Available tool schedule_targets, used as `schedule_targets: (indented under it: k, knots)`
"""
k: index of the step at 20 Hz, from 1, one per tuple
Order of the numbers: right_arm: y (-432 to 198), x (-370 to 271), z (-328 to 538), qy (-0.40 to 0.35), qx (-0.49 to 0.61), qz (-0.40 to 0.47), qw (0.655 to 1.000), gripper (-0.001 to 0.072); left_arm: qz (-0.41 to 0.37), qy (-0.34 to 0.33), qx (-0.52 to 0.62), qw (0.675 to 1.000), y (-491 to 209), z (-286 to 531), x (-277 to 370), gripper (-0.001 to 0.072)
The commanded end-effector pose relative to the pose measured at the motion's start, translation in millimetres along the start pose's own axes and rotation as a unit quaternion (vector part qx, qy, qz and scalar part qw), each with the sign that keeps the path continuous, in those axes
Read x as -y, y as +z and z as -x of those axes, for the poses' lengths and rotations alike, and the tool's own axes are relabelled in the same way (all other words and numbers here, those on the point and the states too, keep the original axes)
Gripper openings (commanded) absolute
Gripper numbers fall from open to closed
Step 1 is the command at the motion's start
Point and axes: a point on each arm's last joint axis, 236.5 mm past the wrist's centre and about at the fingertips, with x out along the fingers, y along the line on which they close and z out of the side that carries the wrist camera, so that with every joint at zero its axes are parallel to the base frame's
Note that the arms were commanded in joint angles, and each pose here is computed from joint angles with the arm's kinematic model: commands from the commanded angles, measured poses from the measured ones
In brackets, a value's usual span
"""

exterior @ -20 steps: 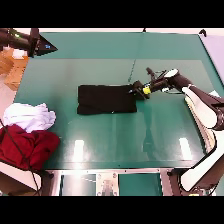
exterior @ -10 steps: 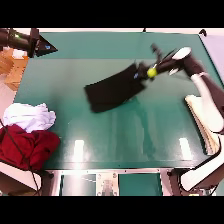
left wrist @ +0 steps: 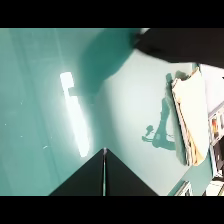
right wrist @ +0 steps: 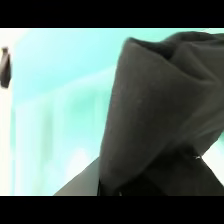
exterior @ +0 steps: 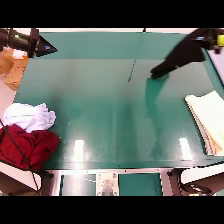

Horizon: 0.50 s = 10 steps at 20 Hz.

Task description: Fold the shirts.

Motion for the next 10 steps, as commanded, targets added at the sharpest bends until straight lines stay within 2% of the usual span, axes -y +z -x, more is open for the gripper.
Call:
schedule_targets:
  k: [1,5,10]
  knots:
    - [35.5,66.1,71.9,-0.04,0.07,-0.068,0.994,0.0019,0.0,0.0,-0.002,1.0,-0.8,0.4,0.0,0.0026]
    - [38.2,120.7,128.9,-0.071,0.097,-0.122,0.985,0.0018,0.0,0.0,-0.001,1.0,-0.7,0.4,-0.1,0.0026]
    - [32.3,154.6,173.9,-0.093,0.118,-0.155,0.976,0.0018,0.001,0.0,-0.004,1.0,-1.9,0.4,0.1,0.0026]
